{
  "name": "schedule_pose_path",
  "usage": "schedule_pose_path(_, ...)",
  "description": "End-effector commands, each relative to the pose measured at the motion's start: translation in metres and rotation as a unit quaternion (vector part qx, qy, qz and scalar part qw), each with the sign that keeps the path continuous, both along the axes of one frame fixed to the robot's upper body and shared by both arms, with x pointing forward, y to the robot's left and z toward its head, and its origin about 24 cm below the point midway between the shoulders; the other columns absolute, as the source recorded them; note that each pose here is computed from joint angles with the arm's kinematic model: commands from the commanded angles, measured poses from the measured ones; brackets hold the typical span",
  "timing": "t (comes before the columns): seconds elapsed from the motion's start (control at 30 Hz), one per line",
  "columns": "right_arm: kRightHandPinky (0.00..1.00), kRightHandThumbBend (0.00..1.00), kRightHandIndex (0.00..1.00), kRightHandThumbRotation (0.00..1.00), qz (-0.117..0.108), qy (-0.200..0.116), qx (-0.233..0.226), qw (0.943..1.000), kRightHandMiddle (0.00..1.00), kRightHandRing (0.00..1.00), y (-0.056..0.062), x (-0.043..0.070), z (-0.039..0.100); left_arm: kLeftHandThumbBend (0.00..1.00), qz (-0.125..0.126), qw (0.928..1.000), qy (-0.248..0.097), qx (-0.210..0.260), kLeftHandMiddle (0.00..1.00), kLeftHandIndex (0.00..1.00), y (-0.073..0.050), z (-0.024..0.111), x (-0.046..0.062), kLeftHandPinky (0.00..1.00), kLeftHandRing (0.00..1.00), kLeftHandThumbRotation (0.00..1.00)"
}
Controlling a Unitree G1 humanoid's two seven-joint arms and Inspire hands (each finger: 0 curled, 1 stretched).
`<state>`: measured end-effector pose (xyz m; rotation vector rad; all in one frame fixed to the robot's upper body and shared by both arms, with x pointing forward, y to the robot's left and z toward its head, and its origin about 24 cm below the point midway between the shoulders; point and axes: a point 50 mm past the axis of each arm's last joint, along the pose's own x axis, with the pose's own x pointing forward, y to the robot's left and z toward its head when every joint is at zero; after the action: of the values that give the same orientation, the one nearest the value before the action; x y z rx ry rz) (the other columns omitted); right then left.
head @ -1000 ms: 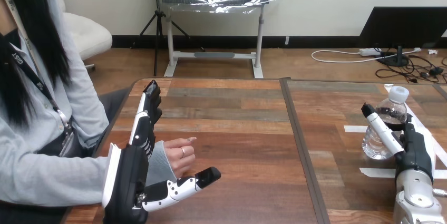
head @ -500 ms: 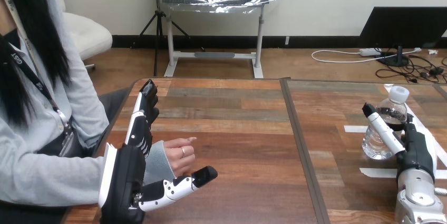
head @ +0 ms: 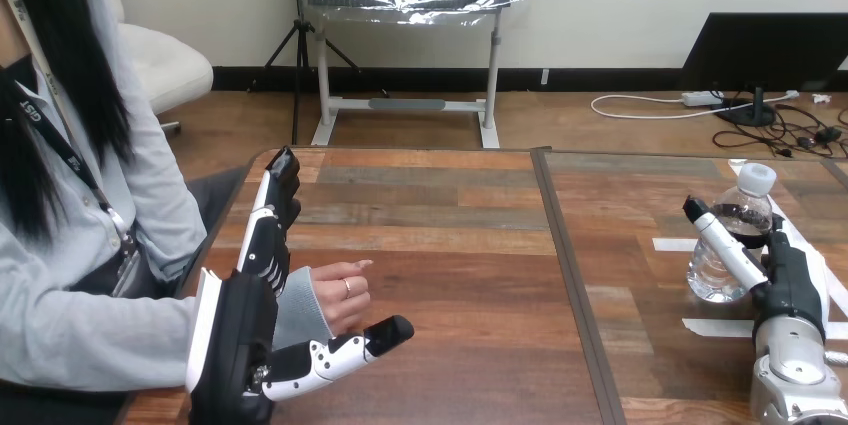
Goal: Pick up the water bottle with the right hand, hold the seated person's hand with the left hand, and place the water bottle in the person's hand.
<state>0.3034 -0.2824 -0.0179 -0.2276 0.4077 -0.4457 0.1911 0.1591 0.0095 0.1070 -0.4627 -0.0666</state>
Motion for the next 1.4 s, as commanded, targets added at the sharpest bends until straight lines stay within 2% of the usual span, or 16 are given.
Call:
schedule_pose_path(0.0, 0.91, 1.0, 1.0, 0.6, 0.01, -0.037, -0.023, 0.999, 1.0, 0.97, 0.0, 0.024, 0.03, 1.0, -0.003, 0.9991, -0.042, 0.002, 0.98, 0.97, 0.002, 0.013, 0.004, 0.97, 0.98, 0.27)
schedule_pose_path(0.33, 0.96, 1.0, 1.0, 0.57, 0.011, -0.036, -0.018, 0.9991, 1.0, 0.99, 0.001, 0.026, 0.031, 1.0, -0.008, 0.999, -0.044, 0.001, 0.98, 0.98, 0.004, 0.013, 0.003, 0.99, 0.99, 0.27)
schedule_pose_path(0.47, 0.85, 1.0, 1.0, 0.55, 0.01, -0.037, -0.013, 0.9992, 1.0, 0.95, 0.001, 0.026, 0.031, 1.0, -0.009, 0.999, -0.043, -0.001, 0.98, 0.98, 0.004, 0.013, 0.002, 0.99, 0.99, 0.26)
schedule_pose_path(0.63, 0.79, 1.0, 1.0, 0.54, 0.014, -0.033, -0.02, 0.9992, 1.0, 0.93, 0.002, 0.027, 0.032, 1.0, -0.008, 0.999, -0.043, 0.0, 0.98, 0.98, 0.005, 0.013, 0.0, 1.0, 1.0, 0.26)
schedule_pose_path(1.37, 0.86, 1.0, 1.0, 0.5, 0.027, -0.038, -0.031, 0.9984, 0.99, 0.97, 0.008, 0.034, 0.039, 1.0, -0.01, 0.9989, -0.046, -0.001, 0.97, 0.96, 0.008, 0.013, -0.004, 1.0, 0.99, 0.25)
